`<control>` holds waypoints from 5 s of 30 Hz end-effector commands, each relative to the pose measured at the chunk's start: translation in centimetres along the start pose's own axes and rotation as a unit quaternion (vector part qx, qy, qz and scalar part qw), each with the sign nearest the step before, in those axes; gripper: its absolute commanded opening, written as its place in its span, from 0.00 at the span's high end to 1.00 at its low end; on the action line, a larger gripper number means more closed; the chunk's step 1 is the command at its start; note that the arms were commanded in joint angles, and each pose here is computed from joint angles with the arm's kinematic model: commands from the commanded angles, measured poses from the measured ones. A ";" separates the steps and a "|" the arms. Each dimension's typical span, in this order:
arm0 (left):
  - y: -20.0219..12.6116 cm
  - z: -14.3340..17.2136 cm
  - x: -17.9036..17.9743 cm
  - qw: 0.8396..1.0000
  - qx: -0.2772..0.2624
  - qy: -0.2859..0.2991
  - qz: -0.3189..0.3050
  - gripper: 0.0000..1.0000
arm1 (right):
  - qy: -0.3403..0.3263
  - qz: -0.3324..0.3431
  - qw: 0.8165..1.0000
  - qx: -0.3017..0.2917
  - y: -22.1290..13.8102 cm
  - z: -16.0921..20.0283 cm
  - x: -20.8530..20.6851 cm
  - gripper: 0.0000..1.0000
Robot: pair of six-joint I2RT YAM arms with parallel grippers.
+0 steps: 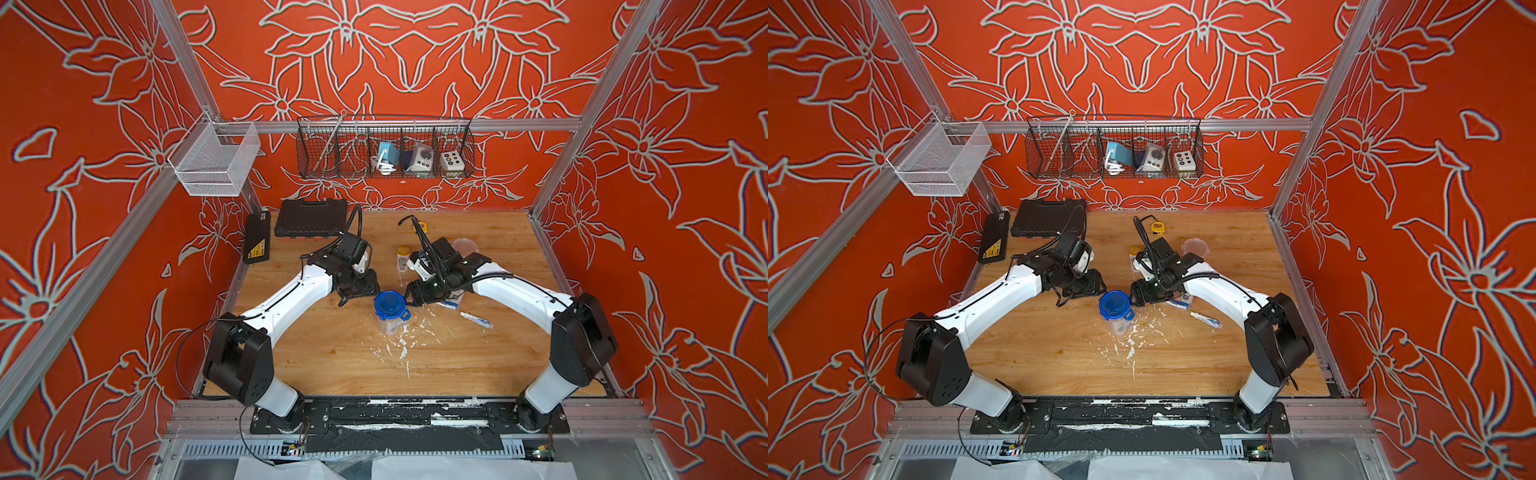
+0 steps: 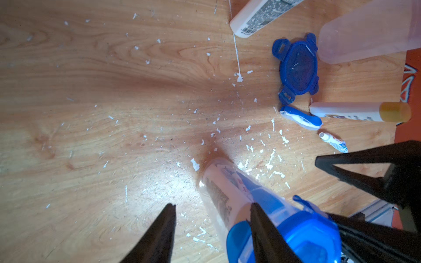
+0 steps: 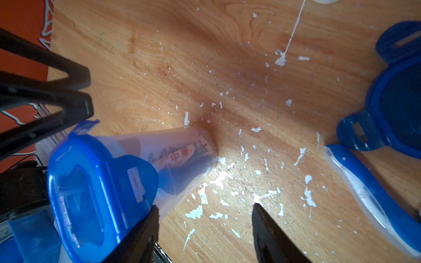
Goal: Pack away toiletry kits
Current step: Close the fastener on the container.
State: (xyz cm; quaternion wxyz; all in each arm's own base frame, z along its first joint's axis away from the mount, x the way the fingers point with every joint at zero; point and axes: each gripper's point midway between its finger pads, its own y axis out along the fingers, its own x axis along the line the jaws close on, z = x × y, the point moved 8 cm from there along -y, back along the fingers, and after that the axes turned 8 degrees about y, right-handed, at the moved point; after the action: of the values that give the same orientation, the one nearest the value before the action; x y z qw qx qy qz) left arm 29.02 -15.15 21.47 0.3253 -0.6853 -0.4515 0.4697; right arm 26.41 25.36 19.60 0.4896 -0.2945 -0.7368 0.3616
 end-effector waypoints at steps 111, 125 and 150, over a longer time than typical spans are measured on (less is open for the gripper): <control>-4.5 2.2 -2.8 0.996 0.019 0.050 0.077 0.21 | -0.007 -0.036 0.999 0.017 -6.2 6.6 1.0 0.39; -2.2 2.5 -4.5 0.991 0.043 0.078 0.102 0.28 | -0.001 -0.074 0.997 0.023 -3.1 6.8 1.3 0.40; -1.0 3.9 -4.4 0.988 0.069 0.072 0.120 0.35 | 0.012 -0.073 0.996 0.044 0.2 6.3 1.0 0.41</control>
State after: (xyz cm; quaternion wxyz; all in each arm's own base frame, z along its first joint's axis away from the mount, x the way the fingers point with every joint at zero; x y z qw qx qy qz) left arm 25.15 -18.39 22.94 0.3407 -0.7427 -0.3302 0.4726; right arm 20.00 24.17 18.86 0.5333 -0.2272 -0.7319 0.3582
